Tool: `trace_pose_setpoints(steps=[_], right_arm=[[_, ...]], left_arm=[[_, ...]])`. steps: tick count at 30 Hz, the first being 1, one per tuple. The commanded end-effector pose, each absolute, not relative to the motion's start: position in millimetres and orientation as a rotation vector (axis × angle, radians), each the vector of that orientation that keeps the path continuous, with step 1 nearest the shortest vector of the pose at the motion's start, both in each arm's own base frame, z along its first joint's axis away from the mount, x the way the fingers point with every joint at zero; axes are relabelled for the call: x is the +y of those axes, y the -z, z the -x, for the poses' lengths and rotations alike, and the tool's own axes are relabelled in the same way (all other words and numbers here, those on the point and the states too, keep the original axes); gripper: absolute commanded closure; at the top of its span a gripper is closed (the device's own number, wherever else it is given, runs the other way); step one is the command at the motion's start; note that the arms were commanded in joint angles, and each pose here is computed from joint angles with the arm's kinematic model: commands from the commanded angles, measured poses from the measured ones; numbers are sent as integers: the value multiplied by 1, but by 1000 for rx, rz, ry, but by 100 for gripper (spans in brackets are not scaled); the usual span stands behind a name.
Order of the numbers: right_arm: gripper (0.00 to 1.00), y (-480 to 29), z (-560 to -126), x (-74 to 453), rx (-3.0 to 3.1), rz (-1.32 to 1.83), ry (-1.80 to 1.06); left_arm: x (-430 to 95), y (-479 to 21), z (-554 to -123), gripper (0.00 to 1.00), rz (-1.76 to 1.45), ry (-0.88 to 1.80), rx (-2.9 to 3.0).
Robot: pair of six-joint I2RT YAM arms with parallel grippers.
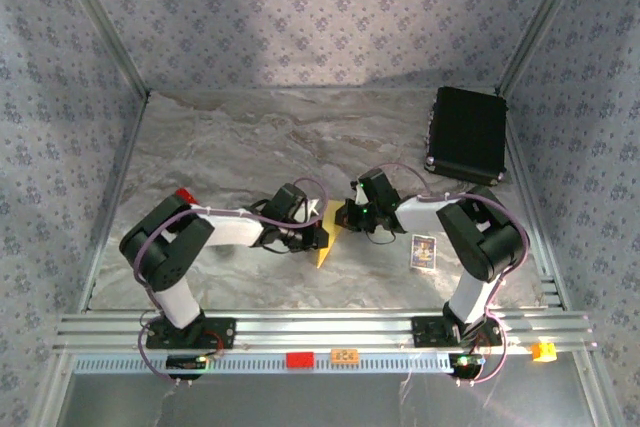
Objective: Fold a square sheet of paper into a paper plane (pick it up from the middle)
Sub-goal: Fold the wing for the fifth time at the center of the table.
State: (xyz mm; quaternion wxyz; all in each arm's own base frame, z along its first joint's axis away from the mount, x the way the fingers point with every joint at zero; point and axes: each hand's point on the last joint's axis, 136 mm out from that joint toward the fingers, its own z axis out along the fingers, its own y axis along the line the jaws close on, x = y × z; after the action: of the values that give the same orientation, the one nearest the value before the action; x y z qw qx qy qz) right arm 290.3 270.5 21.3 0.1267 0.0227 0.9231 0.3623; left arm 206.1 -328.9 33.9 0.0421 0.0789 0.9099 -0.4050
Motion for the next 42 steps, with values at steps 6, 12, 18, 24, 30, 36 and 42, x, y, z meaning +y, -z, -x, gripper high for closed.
trace_pose_setpoints(steps=[6, 12, 18, 24, 30, 36, 42], right_arm=[[94, 4, -283, 247, 2763, -167, -921], [94, -1, -285, 249, 2747, -159, -944], [93, -9, -287, 251, 2724, -138, -972], [90, -43, -291, 261, 2641, -46, -1068], [90, -59, -270, 277, 2631, 63, -1137], [91, -38, -244, 288, 2692, 102, -1126], [92, -17, -233, 290, 2748, 102, -1115]], left_arm=[[-339, -50, -198, 100, -326, 1317, 2767], [-319, -12, -186, 100, -242, 1194, 2892], [-303, 8, -171, 100, -209, 1164, 2939], [-300, 13, -170, 100, -201, 1143, 2953], [-302, 12, -173, 100, -191, 1137, 2943], [-303, 10, -175, 100, -180, 1139, 2932], [-303, 9, -177, 100, -178, 1135, 2929]])
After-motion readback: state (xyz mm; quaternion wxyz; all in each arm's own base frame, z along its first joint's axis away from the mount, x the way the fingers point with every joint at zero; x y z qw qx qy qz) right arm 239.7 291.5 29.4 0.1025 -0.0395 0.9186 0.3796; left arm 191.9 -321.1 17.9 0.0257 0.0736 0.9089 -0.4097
